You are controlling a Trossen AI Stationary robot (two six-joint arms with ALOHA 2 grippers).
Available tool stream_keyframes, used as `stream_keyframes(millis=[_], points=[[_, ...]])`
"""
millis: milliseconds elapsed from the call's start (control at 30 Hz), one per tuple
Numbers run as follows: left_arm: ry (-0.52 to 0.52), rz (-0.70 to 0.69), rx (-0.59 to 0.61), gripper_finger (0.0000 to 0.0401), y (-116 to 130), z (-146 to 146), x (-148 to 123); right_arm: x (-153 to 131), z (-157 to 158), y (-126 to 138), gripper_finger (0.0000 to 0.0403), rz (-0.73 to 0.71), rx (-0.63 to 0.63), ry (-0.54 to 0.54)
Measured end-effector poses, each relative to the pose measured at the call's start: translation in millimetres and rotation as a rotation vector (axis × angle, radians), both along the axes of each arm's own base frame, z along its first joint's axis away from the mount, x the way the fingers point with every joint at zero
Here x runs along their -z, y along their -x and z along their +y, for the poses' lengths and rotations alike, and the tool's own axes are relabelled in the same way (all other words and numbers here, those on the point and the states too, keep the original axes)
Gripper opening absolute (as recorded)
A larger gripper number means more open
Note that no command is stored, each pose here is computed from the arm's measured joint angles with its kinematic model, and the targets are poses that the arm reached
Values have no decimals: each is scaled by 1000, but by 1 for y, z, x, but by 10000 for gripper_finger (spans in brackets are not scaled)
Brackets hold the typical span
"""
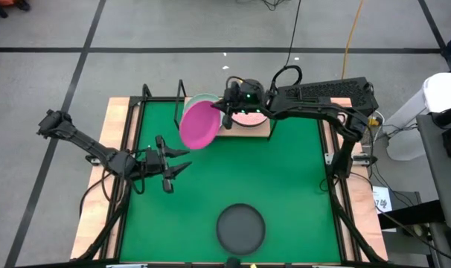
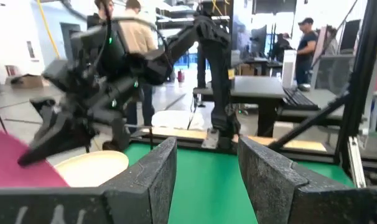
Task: Place and stack plates onto a shelf
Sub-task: Stack the pink plate on top of the gray plate on the shelf, then stack the black plate on top of the pink plate on the shelf
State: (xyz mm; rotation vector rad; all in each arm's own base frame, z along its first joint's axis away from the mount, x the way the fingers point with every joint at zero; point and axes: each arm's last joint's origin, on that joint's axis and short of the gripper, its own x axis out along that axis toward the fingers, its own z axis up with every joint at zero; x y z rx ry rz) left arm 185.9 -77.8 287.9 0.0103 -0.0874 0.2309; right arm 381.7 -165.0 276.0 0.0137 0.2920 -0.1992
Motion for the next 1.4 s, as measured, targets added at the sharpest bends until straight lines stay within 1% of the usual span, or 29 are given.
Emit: stream_keyframes(millis=[67, 200, 400, 467, 600, 800, 1067, 1167, 1300, 1400], points=[[2, -4, 1, 175, 2, 1, 0, 8, -9, -3, 0, 19, 20, 10], [6, -10, 2, 175, 4, 2, -1, 23, -32, 1, 0, 50, 115, 6], [3, -17, -4, 175, 4, 3, -2, 30, -62, 9, 0, -16, 211, -56], [8, -21, -11, 175, 3, 4, -2, 34, -69, 12, 0, -14, 234, -89], [11, -13, -14, 175, 3, 4, -1, 40, -75, 16, 12, 16, 251, -112], [12, -11, -14, 175, 3, 4, -1, 40, -74, 16, 40, 29, 244, -102], [17, -12, -13, 175, 3, 4, -1, 41, -74, 16, 98, 38, 236, -93], [24, -9, -13, 175, 3, 4, 0, 41, -72, 15, 113, 32, 187, -109], [30, -1, -12, 175, 2, 4, 1, 32, -67, 16, 120, 9, 107, -123], [34, 7, -11, 175, 2, 4, 2, 23, -60, 18, 120, 18, 61, -90]])
